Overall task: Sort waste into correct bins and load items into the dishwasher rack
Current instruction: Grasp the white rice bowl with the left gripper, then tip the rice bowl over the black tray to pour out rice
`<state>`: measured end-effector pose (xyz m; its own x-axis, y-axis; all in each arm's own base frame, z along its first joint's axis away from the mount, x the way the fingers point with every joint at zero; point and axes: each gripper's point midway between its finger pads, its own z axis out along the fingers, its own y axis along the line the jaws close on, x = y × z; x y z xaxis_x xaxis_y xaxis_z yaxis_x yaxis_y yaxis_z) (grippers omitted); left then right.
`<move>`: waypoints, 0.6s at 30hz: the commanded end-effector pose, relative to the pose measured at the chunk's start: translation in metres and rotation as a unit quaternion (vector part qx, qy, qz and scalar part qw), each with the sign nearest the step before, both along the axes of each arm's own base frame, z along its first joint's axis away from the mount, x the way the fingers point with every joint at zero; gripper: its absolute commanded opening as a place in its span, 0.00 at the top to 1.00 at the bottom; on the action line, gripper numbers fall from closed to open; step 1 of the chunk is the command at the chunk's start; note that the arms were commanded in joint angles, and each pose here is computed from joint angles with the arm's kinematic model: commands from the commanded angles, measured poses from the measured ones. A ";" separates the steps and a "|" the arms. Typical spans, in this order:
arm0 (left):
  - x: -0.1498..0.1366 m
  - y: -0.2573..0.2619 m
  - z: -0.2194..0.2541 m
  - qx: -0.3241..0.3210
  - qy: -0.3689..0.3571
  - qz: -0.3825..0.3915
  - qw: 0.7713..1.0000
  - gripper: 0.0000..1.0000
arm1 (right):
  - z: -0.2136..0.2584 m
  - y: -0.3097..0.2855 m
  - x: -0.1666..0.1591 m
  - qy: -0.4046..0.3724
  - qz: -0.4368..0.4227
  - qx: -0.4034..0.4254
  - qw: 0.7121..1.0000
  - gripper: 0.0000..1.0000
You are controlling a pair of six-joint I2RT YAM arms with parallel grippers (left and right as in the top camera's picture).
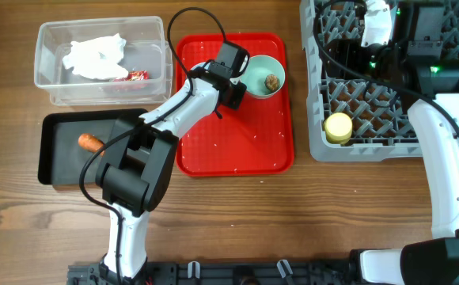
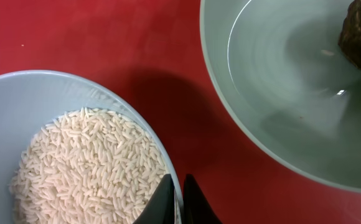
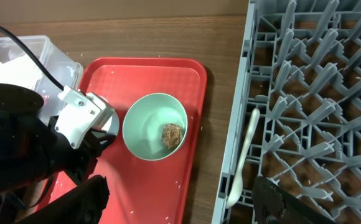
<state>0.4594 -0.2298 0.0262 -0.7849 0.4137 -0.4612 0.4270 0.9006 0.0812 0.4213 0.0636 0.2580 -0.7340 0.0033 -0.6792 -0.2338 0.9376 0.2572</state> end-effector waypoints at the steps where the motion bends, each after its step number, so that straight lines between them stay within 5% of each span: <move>1: -0.002 -0.008 0.006 -0.014 0.002 0.003 1.000 0.96 | 0.005 -0.001 -0.002 -0.010 0.002 -0.009 1.000 0.23; 11: -0.062 0.014 0.161 -0.142 -0.001 0.142 0.980 0.96 | 0.006 -0.001 -0.002 -0.011 0.001 -0.009 1.000 0.23; 18: -0.124 0.094 0.158 -0.136 0.147 0.276 0.940 0.96 | 0.006 -0.001 -0.002 -0.011 0.002 -0.009 1.000 0.23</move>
